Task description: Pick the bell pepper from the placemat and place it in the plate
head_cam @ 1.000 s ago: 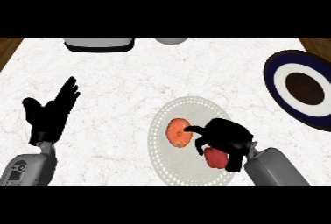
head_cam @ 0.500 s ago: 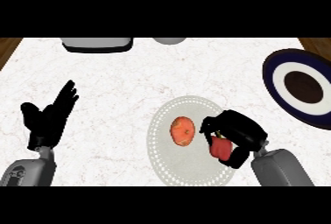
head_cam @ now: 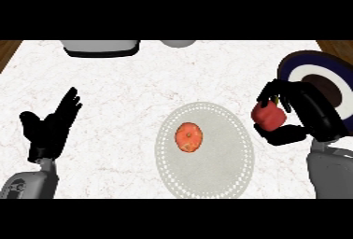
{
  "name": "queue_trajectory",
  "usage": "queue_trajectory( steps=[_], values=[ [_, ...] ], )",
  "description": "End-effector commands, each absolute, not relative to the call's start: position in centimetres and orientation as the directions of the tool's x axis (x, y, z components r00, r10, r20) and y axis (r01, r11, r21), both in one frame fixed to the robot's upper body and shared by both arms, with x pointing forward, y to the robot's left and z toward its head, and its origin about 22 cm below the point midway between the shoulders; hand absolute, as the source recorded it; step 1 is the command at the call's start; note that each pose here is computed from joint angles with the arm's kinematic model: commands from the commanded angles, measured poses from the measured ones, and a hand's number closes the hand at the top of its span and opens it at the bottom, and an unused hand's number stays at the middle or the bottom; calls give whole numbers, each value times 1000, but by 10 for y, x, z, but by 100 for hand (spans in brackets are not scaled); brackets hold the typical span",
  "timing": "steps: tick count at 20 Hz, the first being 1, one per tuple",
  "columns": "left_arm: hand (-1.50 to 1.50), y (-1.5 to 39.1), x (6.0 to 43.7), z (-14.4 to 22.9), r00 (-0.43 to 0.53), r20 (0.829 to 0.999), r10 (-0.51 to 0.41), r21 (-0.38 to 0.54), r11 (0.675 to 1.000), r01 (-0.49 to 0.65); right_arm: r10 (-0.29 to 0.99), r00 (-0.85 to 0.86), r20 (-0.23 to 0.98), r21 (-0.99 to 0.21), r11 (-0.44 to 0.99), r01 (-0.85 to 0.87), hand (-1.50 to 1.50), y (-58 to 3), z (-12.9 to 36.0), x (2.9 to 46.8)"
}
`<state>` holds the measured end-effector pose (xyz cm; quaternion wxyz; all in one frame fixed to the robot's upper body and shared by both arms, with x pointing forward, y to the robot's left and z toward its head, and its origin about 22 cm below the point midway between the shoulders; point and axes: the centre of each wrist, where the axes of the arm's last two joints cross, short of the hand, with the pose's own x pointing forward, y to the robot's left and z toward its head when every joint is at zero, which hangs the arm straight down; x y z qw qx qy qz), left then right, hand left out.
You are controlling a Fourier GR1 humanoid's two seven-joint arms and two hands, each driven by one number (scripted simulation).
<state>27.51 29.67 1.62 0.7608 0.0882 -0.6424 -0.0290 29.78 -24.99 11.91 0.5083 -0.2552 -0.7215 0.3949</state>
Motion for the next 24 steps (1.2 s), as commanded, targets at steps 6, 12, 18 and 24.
queue_trajectory(
  steps=[6, 12, 18, 24],
  values=[
    [0, 269, 280, 19, 160, 975, -154, 163, 986, -41, 787, -128, 603, -705, 601, 376, 150, -314, 169, 279],
    [0, 285, 304, 27, 164, 973, -160, 168, 985, -35, 681, -49, 731, -613, 687, 390, 150, -367, 187, 298],
    [0, 286, 296, 18, 165, 971, -171, 180, 983, -42, 706, 57, 706, -657, 623, 425, 150, -420, 154, 316],
    [0, 266, 292, 20, 156, 975, -160, 168, 985, -39, 705, 106, 701, -676, 610, 413, 150, -479, 119, 321]
  ],
)
